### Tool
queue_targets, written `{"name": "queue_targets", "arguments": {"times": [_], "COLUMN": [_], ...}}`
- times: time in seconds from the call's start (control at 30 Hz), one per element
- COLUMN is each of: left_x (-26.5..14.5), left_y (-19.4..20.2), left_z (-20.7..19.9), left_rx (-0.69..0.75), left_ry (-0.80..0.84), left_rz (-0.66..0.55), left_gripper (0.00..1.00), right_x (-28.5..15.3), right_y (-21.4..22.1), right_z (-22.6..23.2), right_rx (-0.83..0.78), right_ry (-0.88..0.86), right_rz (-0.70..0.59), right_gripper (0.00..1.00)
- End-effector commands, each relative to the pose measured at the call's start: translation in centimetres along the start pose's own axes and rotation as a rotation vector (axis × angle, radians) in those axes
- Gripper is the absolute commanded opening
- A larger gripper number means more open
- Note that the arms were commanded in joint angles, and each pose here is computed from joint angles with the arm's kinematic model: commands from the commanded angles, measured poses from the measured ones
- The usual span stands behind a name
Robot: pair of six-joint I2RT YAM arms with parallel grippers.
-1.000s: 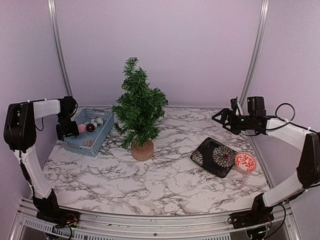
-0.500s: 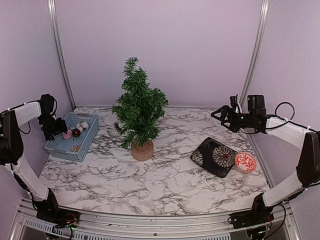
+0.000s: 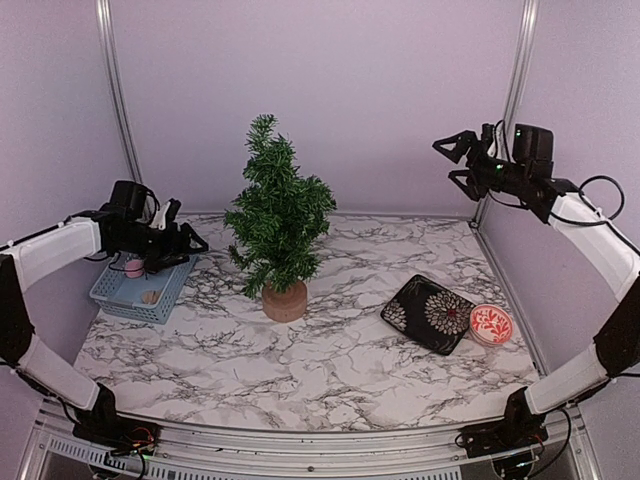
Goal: Decorate the small christmas tree
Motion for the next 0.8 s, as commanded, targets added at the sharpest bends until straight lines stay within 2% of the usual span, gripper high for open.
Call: {"name": "queue_targets", "arguments": {"times": [0.0,0.17,0.27,0.5,0.77], "left_x": [2.6,5.5,7.5,12.3,16.6], "left_y": [1.3,2.7,3.7,5.6,5.8], "left_z": [-2.0,-1.3,-1.0,-1.5,-2.3], "left_rx": [-0.016,-0.040,-0.016,-0.032,0.001], "left_ry": [0.150,0.164,0.168,0.237,0.273], "left_rz": [-0.014,0.010,0.054,0.063,0.111], "left_gripper": [0.69,0.54,0.49,0.47,0.48], "right_x": [0.5,1.9,2.6,4.3,4.5], "right_y": [-0.3,-0.5,-0.3,0.7,0.6], "right_z": [3.6,6.5,7.0,8.5,9.9], "right_rx": [0.135,0.188,0.213,0.253,0.242], "right_ry": [-0.003,-0.042,-0.078,-0.156,-0.241], "right_rz": [-0.044,-0.101,-0.112,-0.066,-0.065], "right_gripper": [0.99,0.99,0.99,0.99,0.99]}}
Point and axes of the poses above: each gripper's point midway between its finger pads, its own x axis out along the fingers, its own z axis along the line the jaws close on, y = z × x, the point moved 7 cm from there along -x, back along the fingers, and after that the axes turned 10 degrees about x, right-handed, at the moved point
